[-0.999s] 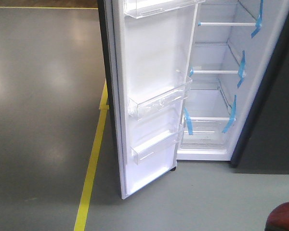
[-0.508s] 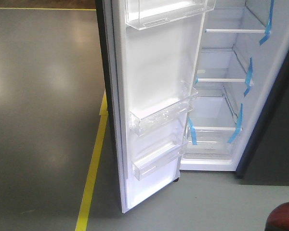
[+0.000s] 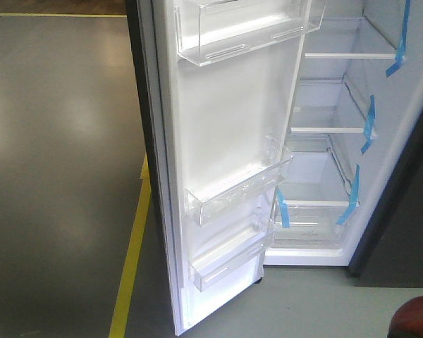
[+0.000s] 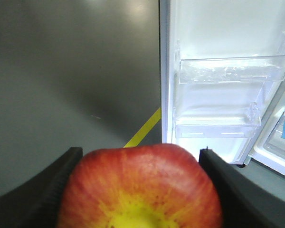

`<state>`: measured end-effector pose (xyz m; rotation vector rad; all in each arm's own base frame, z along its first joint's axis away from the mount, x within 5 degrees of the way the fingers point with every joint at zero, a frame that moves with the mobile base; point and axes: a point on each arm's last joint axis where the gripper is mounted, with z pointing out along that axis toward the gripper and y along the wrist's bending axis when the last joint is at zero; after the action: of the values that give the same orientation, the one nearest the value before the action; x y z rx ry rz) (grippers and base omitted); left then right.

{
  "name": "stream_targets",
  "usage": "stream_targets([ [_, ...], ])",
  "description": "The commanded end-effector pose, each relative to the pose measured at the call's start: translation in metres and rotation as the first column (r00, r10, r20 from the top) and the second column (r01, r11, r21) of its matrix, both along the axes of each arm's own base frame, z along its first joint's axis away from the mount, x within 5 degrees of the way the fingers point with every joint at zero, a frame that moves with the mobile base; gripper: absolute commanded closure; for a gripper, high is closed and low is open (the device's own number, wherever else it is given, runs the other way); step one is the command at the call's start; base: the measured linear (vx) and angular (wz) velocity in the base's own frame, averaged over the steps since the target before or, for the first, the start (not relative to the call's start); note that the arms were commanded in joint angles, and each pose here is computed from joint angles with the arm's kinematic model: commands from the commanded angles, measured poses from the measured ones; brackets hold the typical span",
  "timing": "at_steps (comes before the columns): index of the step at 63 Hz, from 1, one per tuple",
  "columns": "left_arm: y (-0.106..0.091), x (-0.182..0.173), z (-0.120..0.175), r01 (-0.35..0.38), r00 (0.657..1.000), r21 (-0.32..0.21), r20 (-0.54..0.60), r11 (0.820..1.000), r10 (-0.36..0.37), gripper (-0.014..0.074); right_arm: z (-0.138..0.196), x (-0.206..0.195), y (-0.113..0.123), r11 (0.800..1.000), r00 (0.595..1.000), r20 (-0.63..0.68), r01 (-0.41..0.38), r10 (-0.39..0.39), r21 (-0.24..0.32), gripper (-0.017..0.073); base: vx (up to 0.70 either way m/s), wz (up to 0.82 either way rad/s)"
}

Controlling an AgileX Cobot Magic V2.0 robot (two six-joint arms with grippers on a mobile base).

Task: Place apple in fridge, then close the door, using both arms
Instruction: 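Approach the fridge door bins closely with the base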

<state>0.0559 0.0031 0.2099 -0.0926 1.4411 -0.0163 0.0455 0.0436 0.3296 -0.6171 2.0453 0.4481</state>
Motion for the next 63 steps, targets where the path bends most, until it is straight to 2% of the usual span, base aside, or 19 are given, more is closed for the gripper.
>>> stream_targets([
  [1,0.0002,-0.001,-0.0018,0.001,0.998,-0.013,0.063,1.0,0.0,0.06,0.013,0.003,0.0006,0.999,0.997,0.073,0.016,-0.019,0.046,0.018,0.16,-0.01],
  [63,0.0002,-0.001,-0.0018,0.001,0.998,-0.013,0.063,1.0,0.0,0.06,0.013,0.003,0.0006,0.999,0.997,0.073,0.016,-0.019,0.046,0.018,0.14,0.0],
])
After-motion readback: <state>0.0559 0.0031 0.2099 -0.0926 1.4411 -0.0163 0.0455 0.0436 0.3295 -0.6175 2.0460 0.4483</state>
